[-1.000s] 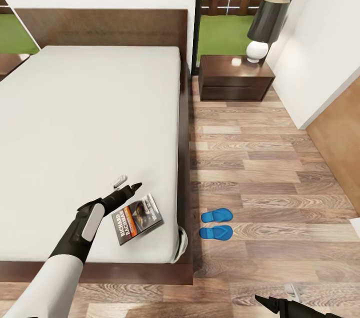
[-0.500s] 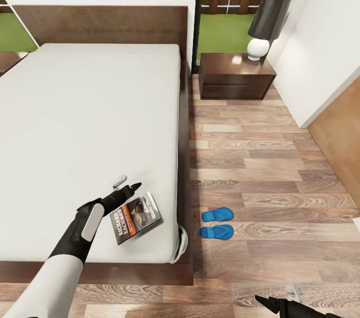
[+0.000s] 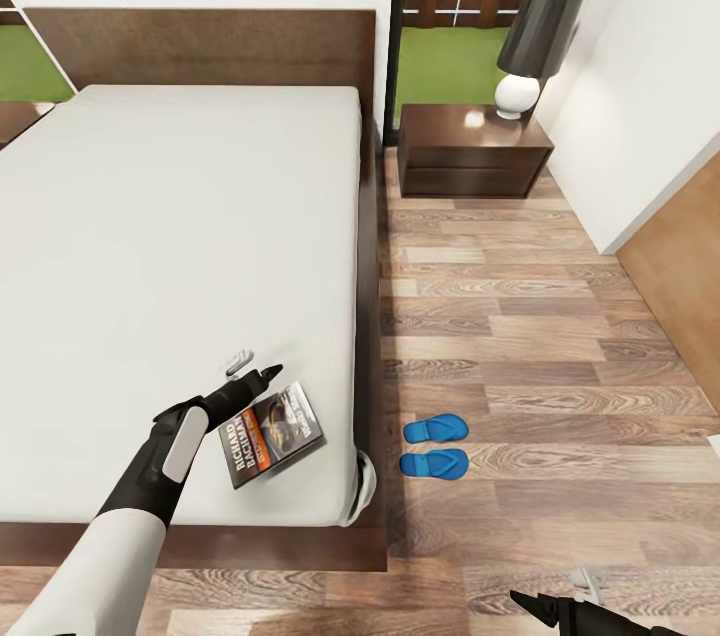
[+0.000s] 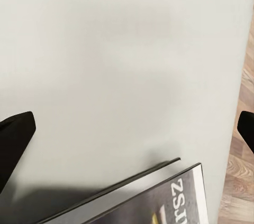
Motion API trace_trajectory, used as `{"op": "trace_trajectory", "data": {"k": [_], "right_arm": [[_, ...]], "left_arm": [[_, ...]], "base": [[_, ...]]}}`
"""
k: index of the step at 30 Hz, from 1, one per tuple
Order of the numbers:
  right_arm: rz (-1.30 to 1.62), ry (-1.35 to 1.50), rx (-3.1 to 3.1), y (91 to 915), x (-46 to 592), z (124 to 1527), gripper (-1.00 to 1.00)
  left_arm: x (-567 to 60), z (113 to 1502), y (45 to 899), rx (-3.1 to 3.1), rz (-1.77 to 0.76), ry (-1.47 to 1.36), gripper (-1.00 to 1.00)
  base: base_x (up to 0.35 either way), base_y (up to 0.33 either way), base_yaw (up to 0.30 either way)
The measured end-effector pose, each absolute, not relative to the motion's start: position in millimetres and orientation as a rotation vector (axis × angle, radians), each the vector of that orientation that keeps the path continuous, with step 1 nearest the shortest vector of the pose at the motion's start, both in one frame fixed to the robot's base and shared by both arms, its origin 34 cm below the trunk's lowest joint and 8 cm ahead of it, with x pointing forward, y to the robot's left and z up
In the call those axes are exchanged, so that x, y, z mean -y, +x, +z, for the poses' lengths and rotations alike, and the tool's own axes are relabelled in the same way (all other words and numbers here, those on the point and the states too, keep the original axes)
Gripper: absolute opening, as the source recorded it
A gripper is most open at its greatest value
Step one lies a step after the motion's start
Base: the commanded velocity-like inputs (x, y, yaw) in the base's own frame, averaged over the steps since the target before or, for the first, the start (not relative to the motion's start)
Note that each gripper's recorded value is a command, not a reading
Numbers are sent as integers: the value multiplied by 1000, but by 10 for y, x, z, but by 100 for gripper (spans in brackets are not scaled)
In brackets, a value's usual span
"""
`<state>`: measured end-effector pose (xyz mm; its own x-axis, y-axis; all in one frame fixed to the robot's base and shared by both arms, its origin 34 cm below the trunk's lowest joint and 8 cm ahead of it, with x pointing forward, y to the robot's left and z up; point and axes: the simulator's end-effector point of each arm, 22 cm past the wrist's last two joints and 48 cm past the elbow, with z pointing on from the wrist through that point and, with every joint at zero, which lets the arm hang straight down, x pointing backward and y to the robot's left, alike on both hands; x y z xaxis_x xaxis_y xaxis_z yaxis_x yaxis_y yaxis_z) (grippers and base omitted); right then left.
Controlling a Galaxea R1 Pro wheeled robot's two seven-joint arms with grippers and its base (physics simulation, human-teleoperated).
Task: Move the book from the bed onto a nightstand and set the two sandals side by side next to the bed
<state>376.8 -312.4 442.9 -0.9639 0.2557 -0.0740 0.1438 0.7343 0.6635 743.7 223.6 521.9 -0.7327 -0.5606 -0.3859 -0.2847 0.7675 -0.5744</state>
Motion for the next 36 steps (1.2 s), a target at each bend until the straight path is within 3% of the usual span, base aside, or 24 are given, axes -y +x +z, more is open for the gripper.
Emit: {"op": "trace_trajectory", "data": {"k": [36], "right_arm": [[1041,322,-2774,3768,3125,4428,100]], "left_arm": [[-2229,5220,7437,-2404,-668,-636,100]], "base": [[-46,0,0]]}}
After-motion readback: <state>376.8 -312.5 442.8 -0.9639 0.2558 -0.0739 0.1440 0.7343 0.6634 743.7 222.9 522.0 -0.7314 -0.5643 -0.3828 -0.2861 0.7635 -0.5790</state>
